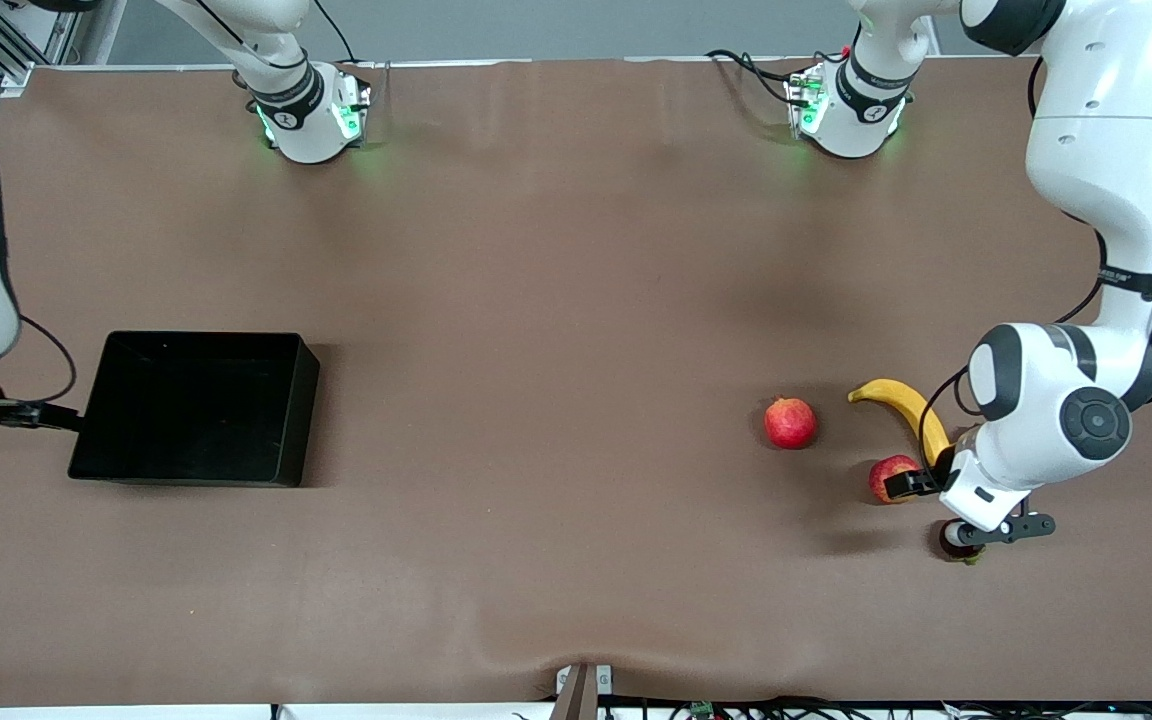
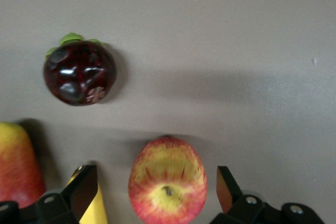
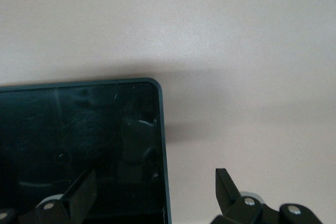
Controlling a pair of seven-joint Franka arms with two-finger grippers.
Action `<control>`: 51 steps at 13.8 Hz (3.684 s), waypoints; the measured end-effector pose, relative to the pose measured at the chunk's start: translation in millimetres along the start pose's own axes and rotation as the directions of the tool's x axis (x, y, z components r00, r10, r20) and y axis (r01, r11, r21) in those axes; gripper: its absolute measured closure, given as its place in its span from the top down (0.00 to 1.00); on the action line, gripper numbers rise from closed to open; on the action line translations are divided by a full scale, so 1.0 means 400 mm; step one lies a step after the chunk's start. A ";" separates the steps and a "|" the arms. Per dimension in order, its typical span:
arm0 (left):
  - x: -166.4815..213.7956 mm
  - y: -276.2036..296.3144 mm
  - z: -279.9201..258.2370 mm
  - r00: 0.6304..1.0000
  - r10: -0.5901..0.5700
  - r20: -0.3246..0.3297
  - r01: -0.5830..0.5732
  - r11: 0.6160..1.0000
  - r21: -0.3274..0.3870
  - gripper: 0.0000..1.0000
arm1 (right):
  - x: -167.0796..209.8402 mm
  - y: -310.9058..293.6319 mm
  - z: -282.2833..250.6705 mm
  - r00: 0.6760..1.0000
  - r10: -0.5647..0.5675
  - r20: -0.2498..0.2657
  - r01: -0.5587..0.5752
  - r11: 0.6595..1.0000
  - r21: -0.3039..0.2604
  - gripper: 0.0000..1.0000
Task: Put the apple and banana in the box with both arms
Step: 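Grasp the red-yellow apple with the left gripper while the right gripper nears the tray, then lift the apple and carry it toward the black tray with the left gripper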
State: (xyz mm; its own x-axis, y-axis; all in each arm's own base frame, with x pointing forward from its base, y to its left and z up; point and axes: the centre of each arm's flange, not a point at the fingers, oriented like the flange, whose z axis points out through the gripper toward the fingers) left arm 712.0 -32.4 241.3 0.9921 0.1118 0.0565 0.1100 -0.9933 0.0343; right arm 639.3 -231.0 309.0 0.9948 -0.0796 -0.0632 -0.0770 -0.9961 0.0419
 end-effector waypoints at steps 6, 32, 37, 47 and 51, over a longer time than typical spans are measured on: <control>-0.012 0.017 0.070 1.000 0.004 0.020 -0.004 1.000 -0.008 1.00 | -0.041 0.091 0.168 0.993 -0.120 -0.013 0.120 0.993 -0.001 1.00; -0.073 0.088 -0.362 0.989 0.071 0.130 -0.075 0.997 0.028 0.71 | 0.001 -0.274 -0.006 0.964 -0.265 0.016 0.264 0.962 0.064 0.03; -0.104 0.116 -0.408 0.981 0.092 0.169 -0.098 0.995 0.028 0.71 | -0.023 -0.729 -0.056 0.984 -0.176 0.029 0.175 0.983 0.049 0.03; -0.194 0.355 -0.432 0.980 0.044 0.192 -0.044 0.999 -0.004 0.71 | -0.251 -1.379 0.016 0.995 -0.098 0.032 0.092 0.985 0.148 0.03; -0.238 0.459 -0.411 0.977 0.074 0.201 -0.074 0.997 -0.005 0.71 | -0.313 -1.496 0.116 0.998 -0.058 0.024 0.054 0.988 0.143 0.03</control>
State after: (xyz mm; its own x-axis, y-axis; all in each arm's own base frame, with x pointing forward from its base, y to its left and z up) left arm 627.9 -220.9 406.2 0.9893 0.0306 -0.1425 0.0359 -0.9987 0.0349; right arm 557.9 373.4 245.4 0.9957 -0.0228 -0.0897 -0.0322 -0.9940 -0.1041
